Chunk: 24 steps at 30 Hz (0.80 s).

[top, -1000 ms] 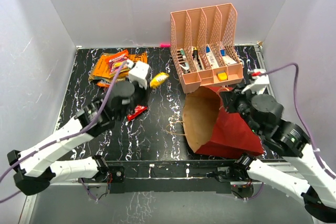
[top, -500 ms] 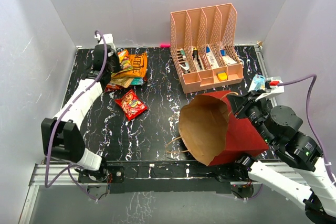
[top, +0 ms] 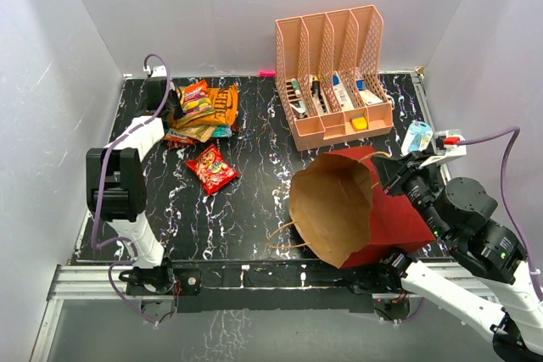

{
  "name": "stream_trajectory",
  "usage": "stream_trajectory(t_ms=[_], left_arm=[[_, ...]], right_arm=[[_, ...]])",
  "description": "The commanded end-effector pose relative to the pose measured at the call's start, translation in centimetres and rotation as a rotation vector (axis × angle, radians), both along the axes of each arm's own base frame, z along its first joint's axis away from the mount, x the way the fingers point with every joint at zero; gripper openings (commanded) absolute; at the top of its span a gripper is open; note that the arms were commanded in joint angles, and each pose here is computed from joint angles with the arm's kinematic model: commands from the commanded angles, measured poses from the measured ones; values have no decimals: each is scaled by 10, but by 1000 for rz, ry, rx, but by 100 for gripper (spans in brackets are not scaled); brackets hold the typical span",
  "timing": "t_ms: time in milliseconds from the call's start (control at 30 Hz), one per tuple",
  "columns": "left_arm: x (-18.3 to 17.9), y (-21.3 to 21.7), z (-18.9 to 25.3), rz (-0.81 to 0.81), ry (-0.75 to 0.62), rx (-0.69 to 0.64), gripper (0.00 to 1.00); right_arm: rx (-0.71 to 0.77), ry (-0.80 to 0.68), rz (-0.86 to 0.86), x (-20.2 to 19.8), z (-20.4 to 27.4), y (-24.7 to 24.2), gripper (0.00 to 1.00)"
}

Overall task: Take the snacks out of the paper bag
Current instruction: Place the snack at the center of the board.

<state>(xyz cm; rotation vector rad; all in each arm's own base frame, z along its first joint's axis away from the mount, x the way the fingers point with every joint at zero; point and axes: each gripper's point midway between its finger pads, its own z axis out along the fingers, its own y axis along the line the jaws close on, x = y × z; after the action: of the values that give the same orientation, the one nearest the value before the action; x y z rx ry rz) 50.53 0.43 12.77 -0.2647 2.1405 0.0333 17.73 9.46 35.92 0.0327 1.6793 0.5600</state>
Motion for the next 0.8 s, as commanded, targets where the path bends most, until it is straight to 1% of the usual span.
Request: stream_trajectory(t_ms=[0, 100, 133, 167, 267, 300, 333, 400, 433, 467, 533, 567, 633, 700, 767], left_arm=[[22, -4, 22, -29, -101, -22, 0], [23, -1, 12, -10, -66, -39, 1], [22, 0, 10, 1, -57, -49, 8], [19, -1, 10, 8, -50, -64, 18], [5, -6, 14, 35, -19, -122, 52], [-1, -7, 16, 47, -15, -146, 60], [-7, -12, 22, 40, -21, -179, 66], [-22, -22, 39, 28, -44, -248, 82], [-30, -29, 46, 17, -51, -296, 86], [-40, -38, 51, -5, -55, -347, 87], [-68, -54, 53, -24, -40, -437, 87], [-80, -65, 59, -70, -45, -473, 87], [-114, -92, 58, -129, -12, -592, 86], [-156, -132, 47, -282, 39, -695, 85], [-200, -169, 36, -408, 104, -720, 85]], right_arm=[[19, -28, -13, 0, 9, -3, 7], [15, -24, -9, 0, 9, -2, 7], [15, -21, -5, 0, 8, -1, 7], [17, -19, -3, 0, 8, -1, 8], [28, -17, 2, 0, 7, 1, 8], [31, -17, 6, 0, 7, 2, 7], [32, -17, 11, 0, 8, 3, 7], [34, -18, 16, 0, 8, 4, 8], [36, -20, 20, 0, 9, 5, 7], [39, -23, 22, 0, 10, 6, 7], [43, -29, 29, 0, 13, 8, 7], [45, -32, 33, 0, 14, 9, 7], [52, -37, 40, 0, 16, 10, 8], [58, -43, 45, 0, 17, 12, 7], [66, -49, 49, 0, 17, 12, 8]])
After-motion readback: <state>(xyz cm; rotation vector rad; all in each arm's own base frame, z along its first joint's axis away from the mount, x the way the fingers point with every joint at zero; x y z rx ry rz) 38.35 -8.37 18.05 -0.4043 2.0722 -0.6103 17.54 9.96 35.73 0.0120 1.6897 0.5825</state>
